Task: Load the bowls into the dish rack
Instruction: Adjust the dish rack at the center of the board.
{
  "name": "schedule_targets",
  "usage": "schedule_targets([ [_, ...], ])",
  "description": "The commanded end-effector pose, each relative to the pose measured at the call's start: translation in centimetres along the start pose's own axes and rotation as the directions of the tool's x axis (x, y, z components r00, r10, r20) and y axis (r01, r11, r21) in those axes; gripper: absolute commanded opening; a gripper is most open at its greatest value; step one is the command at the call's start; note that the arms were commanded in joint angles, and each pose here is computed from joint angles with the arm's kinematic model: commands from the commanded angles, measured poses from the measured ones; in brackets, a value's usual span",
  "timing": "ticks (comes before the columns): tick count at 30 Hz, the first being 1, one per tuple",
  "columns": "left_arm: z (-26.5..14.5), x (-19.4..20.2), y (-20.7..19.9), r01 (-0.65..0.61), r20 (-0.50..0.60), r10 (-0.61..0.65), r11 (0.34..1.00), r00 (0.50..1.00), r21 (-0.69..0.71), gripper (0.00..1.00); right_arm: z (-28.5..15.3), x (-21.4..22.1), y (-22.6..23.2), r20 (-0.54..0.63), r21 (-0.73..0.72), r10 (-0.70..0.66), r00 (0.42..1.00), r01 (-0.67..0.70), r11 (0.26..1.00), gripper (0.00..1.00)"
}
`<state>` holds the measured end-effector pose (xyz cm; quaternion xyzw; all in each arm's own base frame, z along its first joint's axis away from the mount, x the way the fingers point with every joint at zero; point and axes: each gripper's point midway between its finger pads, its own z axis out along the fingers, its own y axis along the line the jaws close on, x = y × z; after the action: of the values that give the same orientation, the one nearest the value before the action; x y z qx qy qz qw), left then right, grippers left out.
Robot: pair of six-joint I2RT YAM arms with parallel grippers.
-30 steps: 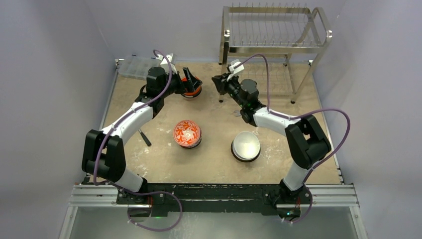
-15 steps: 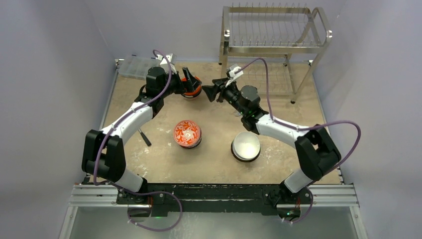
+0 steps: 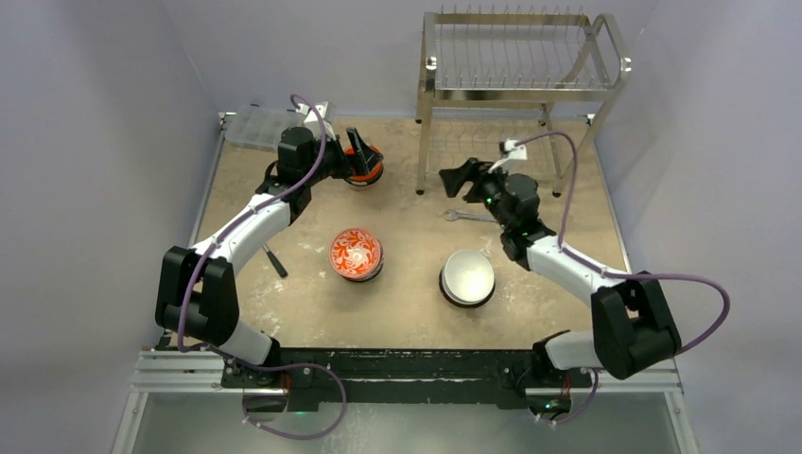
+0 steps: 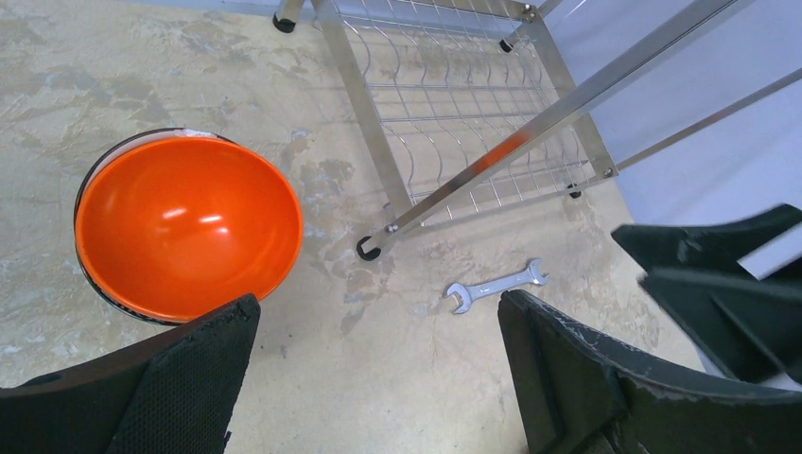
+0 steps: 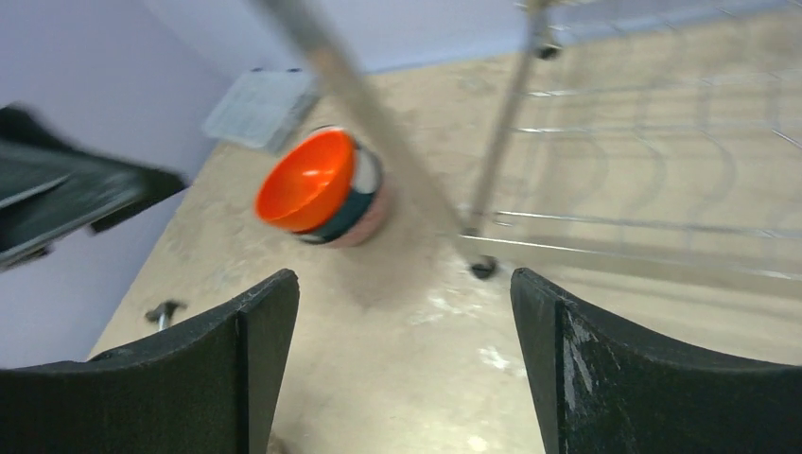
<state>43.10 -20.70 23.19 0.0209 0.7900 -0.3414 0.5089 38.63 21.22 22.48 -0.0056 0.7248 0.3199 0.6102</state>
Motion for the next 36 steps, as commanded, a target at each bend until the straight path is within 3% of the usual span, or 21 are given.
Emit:
schedule_targets([
  [1,-0.6,-1.7,-0.9,-0.032,0.05,0.031,0.999,0.998,0.022,0.96,-0.5,1.3,-6.4,-0.059,0.157,0.234,0.97,-0.223,0.962,0.85],
  [9,-0.7,-1.7,-0.8,-0.038,0.047,0.037,0.999,0.998,0.017,0.96,0.0,4.7,-13.3,-0.117,0.26,0.501,0.858,-0.46,0.849,0.86],
  [12,-0.7,-1.6,-0.7,-0.04,0.046,0.039,0.999,0.998,0.009,0.96,0.6,5.2,-15.1,-0.077,0.26,0.56,0.825,-0.525,0.81,0.85],
  [27,-0.5,-1.6,-0.5,-0.045,0.038,0.045,0.999,0.998,0.004,0.96,4.5,3.9,-17.4,-0.016,0.119,0.632,0.775,-0.626,0.771,0.81],
  [31,-0.5,-1.5,-0.4,-0.045,0.036,0.045,0.999,0.998,0.001,0.96,4.6,3.7,-19.8,0.022,0.132,0.664,0.747,-0.661,0.739,0.8],
  [36,-0.6,-1.5,-0.5,-0.046,0.035,0.046,0.999,0.998,0.004,0.96,4.8,4.4,-21.2,0.033,0.138,0.696,0.717,-0.693,0.707,0.7],
])
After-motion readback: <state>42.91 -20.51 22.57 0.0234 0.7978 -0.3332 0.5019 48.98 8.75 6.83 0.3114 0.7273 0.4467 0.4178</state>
